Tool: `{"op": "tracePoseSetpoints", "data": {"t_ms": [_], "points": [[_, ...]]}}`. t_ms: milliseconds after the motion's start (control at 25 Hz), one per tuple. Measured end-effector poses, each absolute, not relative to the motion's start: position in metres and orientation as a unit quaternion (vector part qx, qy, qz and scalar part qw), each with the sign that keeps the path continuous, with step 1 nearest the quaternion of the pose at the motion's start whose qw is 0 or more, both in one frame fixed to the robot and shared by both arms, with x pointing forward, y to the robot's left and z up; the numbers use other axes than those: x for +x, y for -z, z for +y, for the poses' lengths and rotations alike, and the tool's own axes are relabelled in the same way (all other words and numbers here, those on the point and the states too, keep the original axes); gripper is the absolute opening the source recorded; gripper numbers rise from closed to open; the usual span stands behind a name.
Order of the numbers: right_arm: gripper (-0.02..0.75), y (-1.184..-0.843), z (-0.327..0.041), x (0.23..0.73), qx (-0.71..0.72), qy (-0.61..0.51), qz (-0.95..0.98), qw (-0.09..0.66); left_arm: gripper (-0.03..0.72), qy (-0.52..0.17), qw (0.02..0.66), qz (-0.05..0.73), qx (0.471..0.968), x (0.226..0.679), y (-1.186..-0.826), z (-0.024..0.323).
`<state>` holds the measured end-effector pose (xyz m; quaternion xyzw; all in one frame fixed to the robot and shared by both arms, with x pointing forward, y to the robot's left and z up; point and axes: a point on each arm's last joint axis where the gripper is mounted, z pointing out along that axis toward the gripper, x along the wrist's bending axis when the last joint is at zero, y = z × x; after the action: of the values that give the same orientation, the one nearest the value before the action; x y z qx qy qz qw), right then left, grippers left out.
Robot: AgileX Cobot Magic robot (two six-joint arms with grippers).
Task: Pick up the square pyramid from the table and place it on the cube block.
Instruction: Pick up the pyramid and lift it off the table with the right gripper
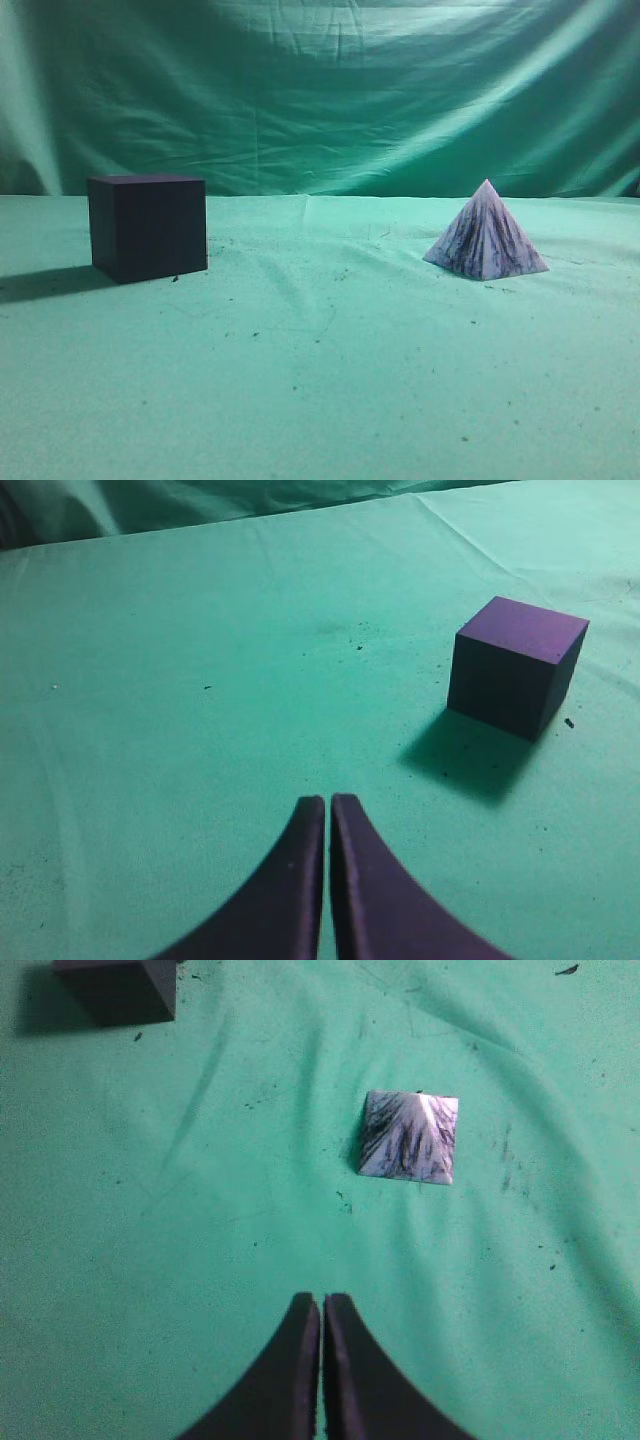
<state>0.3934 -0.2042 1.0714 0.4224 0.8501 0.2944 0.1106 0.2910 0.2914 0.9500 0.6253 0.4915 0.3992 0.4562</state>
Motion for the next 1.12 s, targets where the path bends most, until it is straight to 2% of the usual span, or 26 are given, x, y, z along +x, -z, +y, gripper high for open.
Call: {"op": "tracePoseSetpoints", "data": {"t_ms": [360, 440, 520, 680, 760, 800, 1000, 1040, 1120], "points": [[0.0, -1.043, -0.156, 0.472, 0.449, -0.202, 0.867, 0.077, 0.0, -0.399, 0.456, 0.491, 0.625, 0.291, -0.95, 0.291], [0.047, -1.034, -0.149, 0.485, 0.449, -0.185, 0.871, 0.073, 0.0, -0.399, 0.456, 0.491, 0.625, 0.291, -0.95, 0.291], [0.181, -1.025, -0.143, 0.495, 0.447, -0.172, 0.875, 0.067, 0.0, -0.399, 0.456, 0.491, 0.625, 0.291, -0.95, 0.291], [0.531, -1.005, -0.134, 0.511, 0.447, -0.149, 0.88, 0.055, 0.0, -0.399, 0.456, 0.491, 0.625, 0.291, -0.95, 0.291], [0.637, -0.994, -0.132, 0.518, 0.455, -0.138, 0.878, 0.054, 0.0, -0.399, 0.456, 0.491, 0.625, 0.291, -0.95, 0.291], [0.657, -0.988, -0.131, 0.521, 0.456, -0.129, 0.879, 0.053, 0.0, -0.399, 0.456, 0.491, 0.625, 0.291, -0.95, 0.291], [0.647, -0.964, -0.127, 0.537, 0.453, -0.094, 0.885, 0.058, 0.0, -0.399, 0.456, 0.491, 0.625, 0.291, -0.95, 0.291], [0.598, -0.962, -0.125, 0.54, 0.451, -0.092, 0.886, 0.06, 0.0, -0.399, 0.456, 0.491, 0.625, 0.291, -0.95, 0.291], [0.598, -0.957, -0.123, 0.545, 0.45, -0.091, 0.886, 0.063, 0.0, -0.399, 0.456, 0.491, 0.625, 0.291, -0.95, 0.291]]}}
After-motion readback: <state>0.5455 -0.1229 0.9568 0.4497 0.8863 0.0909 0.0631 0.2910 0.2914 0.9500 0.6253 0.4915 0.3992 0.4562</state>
